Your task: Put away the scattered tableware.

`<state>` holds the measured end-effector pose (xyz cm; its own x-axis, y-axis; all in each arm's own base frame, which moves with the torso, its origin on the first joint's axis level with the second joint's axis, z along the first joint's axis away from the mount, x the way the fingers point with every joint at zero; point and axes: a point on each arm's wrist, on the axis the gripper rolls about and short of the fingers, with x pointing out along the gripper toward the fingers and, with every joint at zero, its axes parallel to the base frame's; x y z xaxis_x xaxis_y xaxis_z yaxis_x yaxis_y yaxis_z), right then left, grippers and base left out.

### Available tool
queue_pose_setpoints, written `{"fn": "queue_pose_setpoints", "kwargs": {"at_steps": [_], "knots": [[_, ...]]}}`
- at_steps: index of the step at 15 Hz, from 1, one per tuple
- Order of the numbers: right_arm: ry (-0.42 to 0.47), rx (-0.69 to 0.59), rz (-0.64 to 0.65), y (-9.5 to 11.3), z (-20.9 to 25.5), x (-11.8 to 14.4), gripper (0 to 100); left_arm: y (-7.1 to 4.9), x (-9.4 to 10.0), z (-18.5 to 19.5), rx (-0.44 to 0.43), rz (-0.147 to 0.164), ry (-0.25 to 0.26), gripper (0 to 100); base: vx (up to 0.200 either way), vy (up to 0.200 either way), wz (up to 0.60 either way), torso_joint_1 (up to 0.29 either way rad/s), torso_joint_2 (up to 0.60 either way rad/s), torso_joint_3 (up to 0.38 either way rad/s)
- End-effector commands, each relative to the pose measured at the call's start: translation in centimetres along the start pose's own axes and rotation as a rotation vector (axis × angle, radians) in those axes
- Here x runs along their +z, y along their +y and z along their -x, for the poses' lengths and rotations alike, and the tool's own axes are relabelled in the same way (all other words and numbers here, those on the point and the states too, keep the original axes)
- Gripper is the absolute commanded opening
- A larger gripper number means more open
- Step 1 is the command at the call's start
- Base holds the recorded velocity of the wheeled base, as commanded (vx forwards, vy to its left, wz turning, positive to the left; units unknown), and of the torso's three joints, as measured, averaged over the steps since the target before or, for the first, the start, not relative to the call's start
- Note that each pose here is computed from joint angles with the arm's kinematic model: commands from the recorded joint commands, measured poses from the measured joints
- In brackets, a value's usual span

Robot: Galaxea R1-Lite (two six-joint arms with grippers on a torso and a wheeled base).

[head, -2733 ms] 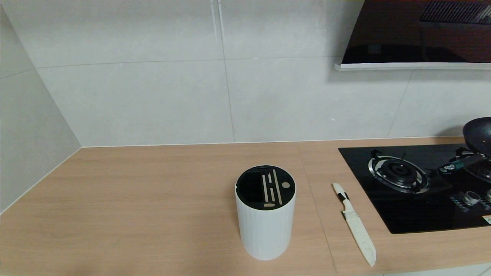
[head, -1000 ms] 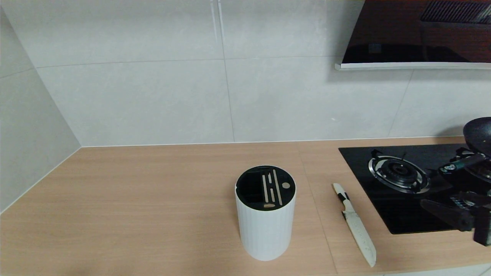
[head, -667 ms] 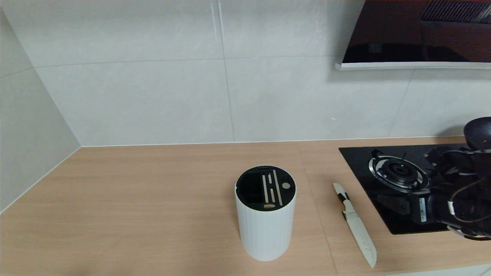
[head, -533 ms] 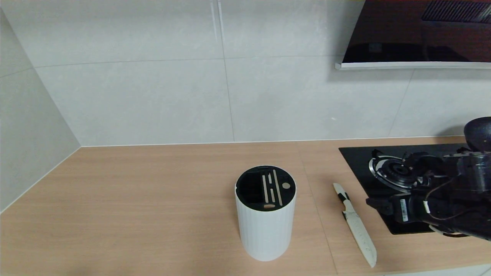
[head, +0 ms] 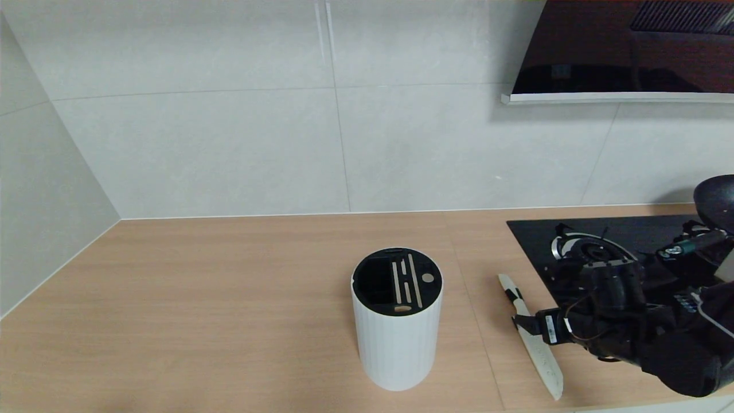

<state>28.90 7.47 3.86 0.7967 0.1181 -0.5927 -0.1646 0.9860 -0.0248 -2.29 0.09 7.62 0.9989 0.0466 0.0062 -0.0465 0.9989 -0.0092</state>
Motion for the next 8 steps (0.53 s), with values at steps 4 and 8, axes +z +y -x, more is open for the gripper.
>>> {"fn": "queue_pose_setpoints", "kwargs": {"at_steps": [4,8], "knots": [[0.022,-0.006,0.002,0.3,-3.7,-2.1,100,0.0,0.0,0.0,0.001,0.000,0.000,100,0.000,0.000,0.00,0.000,0.00,0.000],[0.025,-0.012,-0.001,0.3,-4.5,-2.3,100,0.0,0.0,0.0,0.001,0.000,0.000,100,0.000,0.000,0.00,0.000,0.00,0.000]]}}
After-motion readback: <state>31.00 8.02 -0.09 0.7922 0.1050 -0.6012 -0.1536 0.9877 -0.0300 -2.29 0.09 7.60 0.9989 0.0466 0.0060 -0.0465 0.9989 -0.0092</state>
